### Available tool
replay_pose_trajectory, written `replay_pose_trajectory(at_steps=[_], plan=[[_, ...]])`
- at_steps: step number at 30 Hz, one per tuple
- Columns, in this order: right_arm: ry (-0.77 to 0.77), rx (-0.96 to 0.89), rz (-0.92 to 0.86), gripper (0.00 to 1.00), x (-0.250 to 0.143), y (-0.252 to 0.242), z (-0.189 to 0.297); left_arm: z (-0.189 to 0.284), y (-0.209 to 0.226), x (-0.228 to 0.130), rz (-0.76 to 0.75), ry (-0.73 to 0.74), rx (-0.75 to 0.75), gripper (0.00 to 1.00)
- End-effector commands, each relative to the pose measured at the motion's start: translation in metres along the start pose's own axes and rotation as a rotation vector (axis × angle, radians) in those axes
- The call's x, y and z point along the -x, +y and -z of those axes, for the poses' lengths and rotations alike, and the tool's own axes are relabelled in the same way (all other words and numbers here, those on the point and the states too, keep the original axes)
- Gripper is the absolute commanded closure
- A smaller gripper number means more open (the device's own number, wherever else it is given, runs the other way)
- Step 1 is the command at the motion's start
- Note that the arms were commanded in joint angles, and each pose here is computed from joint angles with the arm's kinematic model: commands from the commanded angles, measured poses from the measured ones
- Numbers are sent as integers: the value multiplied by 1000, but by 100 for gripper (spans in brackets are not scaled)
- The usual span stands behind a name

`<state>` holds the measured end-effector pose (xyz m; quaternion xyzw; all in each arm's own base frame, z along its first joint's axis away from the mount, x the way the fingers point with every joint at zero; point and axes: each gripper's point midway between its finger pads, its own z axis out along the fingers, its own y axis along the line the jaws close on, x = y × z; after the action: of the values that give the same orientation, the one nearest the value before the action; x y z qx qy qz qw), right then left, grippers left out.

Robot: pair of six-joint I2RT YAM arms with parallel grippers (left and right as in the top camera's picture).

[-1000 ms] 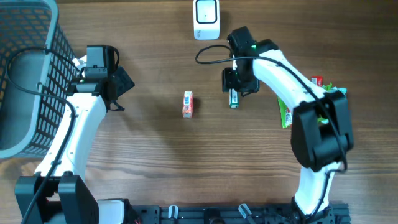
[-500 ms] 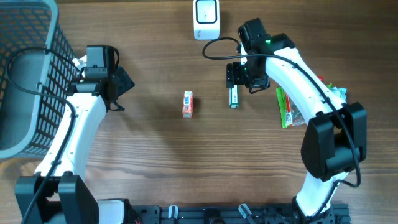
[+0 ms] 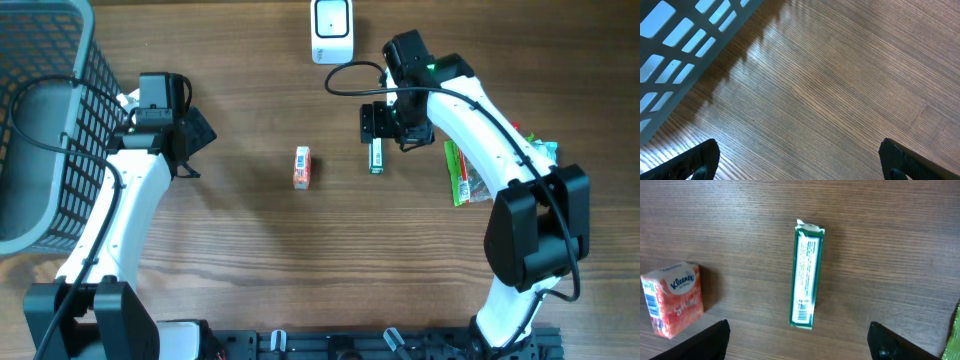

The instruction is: Scan the item barcode

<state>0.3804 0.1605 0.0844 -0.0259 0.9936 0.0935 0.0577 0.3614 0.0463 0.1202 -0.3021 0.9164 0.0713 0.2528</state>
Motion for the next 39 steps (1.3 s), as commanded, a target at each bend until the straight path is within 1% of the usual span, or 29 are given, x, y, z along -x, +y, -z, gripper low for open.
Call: replay_pose_trajectory(at_steps=[1, 4, 7, 9, 13, 15, 19, 24, 25, 27, 28, 32, 35, 39], plan=[[-23, 25, 18, 11, 5, 7, 9, -2, 3, 2, -6, -6, 14, 0], [-23, 25, 16, 13, 5, 7, 9, -2, 3, 2, -6, -6, 14, 0], [-18, 36, 17, 20, 4, 9, 9, -2, 3, 2, -6, -6, 14, 0], [-8, 32, 17, 28, 1, 8, 9, -2, 3, 2, -6, -6, 14, 0], [30, 21, 32, 37, -9, 5, 5, -2, 3, 2, -6, -6, 14, 0], [28, 23, 41, 38, -12, 6, -7, -2, 3, 2, -6, -6, 14, 0], [-37, 19, 71, 38, -6, 6, -33, -2, 3, 2, -6, -6, 14, 0], [-65, 10, 71, 38, -8, -1, -51, -2, 3, 2, -6, -6, 14, 0], [-65, 10, 71, 40, -10, -1, -54, -2, 3, 2, -6, -6, 14, 0], [-50, 7, 60, 43, -15, -3, -58, -2, 3, 2, -6, -6, 14, 0], [-45, 5, 52, 48, -17, -4, -59, -2, 3, 2, -6, -6, 14, 0], [-14, -4, 42, 52, -25, -5, -60, -2, 3, 2, -6, -6, 14, 0], [6, -7, 49, 52, -32, 0, -61, -2, 3, 2, -6, -6, 14, 0], [59, 7, -17, 52, -48, 13, -62, -2, 3, 2, -6, -6, 14, 0]])
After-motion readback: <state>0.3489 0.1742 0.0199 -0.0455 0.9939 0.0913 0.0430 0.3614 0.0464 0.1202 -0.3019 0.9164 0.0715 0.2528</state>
